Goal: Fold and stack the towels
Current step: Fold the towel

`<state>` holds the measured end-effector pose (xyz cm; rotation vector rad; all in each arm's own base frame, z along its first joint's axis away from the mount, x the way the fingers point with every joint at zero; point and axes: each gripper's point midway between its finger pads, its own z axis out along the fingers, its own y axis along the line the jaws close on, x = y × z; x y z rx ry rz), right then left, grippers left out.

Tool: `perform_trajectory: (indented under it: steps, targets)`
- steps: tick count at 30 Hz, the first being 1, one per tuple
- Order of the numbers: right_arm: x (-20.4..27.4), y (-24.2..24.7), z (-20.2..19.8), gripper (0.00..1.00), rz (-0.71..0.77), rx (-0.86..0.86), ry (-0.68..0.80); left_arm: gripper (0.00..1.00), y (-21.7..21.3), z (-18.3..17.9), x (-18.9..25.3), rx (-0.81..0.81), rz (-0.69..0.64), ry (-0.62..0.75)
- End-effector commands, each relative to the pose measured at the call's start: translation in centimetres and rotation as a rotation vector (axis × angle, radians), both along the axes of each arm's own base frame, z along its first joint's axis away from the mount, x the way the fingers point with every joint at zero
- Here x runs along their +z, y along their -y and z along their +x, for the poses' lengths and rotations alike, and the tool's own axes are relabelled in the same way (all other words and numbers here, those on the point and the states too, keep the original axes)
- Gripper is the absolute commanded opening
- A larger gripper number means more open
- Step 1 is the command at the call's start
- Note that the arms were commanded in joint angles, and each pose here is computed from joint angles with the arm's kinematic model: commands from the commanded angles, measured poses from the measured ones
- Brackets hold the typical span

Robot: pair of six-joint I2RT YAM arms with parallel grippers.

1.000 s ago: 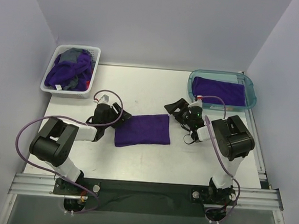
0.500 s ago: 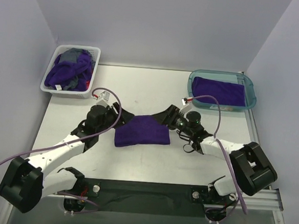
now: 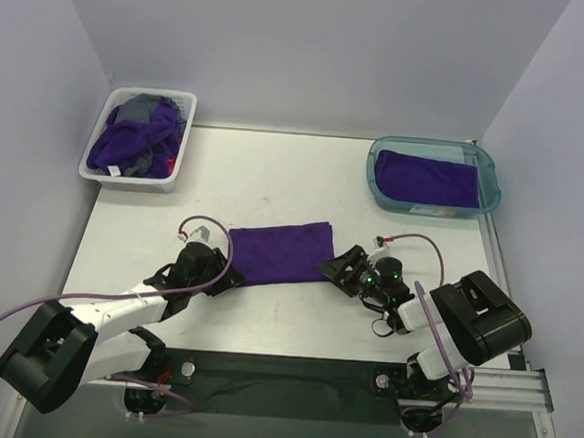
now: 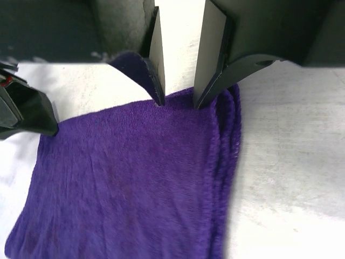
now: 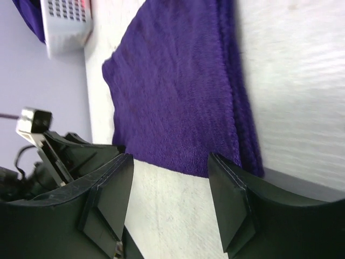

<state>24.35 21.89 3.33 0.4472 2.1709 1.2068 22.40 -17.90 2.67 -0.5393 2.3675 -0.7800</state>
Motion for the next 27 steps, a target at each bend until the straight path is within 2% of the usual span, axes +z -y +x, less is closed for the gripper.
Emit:
perform_trajectory:
  steps: [1, 7, 10, 12, 13, 15, 16, 17, 18, 19, 21, 22, 24, 27]
  targets:
    - [-3.2, 3.7, -1.0, 0.58, 0.000, -0.169, -0.131, 0.38, -2.2, -0.8, -1.6, 0.105, 0.056, -0.061]
    - [-2.5, 4.2, -1.1, 0.58, 0.002, -0.177, -0.104, 0.35, -5.0, -1.1, -0.3, 0.218, 0.079, -0.016]
    - [-1.6, 3.7, -0.7, 0.60, -0.023, -0.144, -0.070, 0.36, -4.5, -0.6, 1.1, 0.180, 0.070, 0.037]
    - [-0.3, 3.5, -0.3, 0.62, -0.027, -0.125, -0.031, 0.40, -3.8, 0.1, 2.5, 0.131, 0.076, 0.075]
    - [-0.8, 3.6, -0.6, 0.63, -0.051, -0.117, -0.060, 0.42, -3.6, 0.3, 2.9, 0.111, 0.082, 0.085]
    - [1.6, 3.1, 0.3, 0.64, -0.066, -0.086, 0.011, 0.45, -2.9, 1.2, 4.9, 0.068, 0.096, 0.128]
    - [0.8, 3.4, -0.4, 0.66, -0.113, -0.074, -0.039, 0.47, -2.8, 1.4, 5.3, 0.052, 0.110, 0.135]
    - [3.2, 3.2, 0.5, 0.66, -0.129, -0.057, 0.045, 0.49, -2.4, 1.6, 6.1, 0.031, 0.118, 0.154]
    - [3.7, 3.4, 0.5, 0.67, -0.157, -0.050, 0.057, 0.50, -1.9, 2.4, 7.6, 0.006, 0.134, 0.191]
    - [2.8, 4.2, -0.5, 0.67, -0.222, -0.035, 0.004, 0.54, -1.7, 2.6, 8.2, -0.007, 0.145, 0.200]
    - [5.6, 5.1, 0.6, 0.67, -0.304, -0.044, 0.093, 0.55, -0.6, 2.9, 8.6, -0.061, 0.172, 0.204]
    - [5.2, 6.0, 0.0, 0.67, -0.362, -0.041, 0.061, 0.56, 0.1, 3.5, 9.9, -0.074, 0.165, 0.227]
    - [7.0, 7.0, 0.6, 0.67, -0.437, -0.051, 0.119, 0.56, 1.8, 3.6, 9.4, -0.126, 0.186, 0.207]
    - [7.5, 8.5, 0.0, 0.66, -0.527, -0.045, 0.112, 0.53, 4.3, 3.7, 8.1, -0.189, 0.203, 0.164]
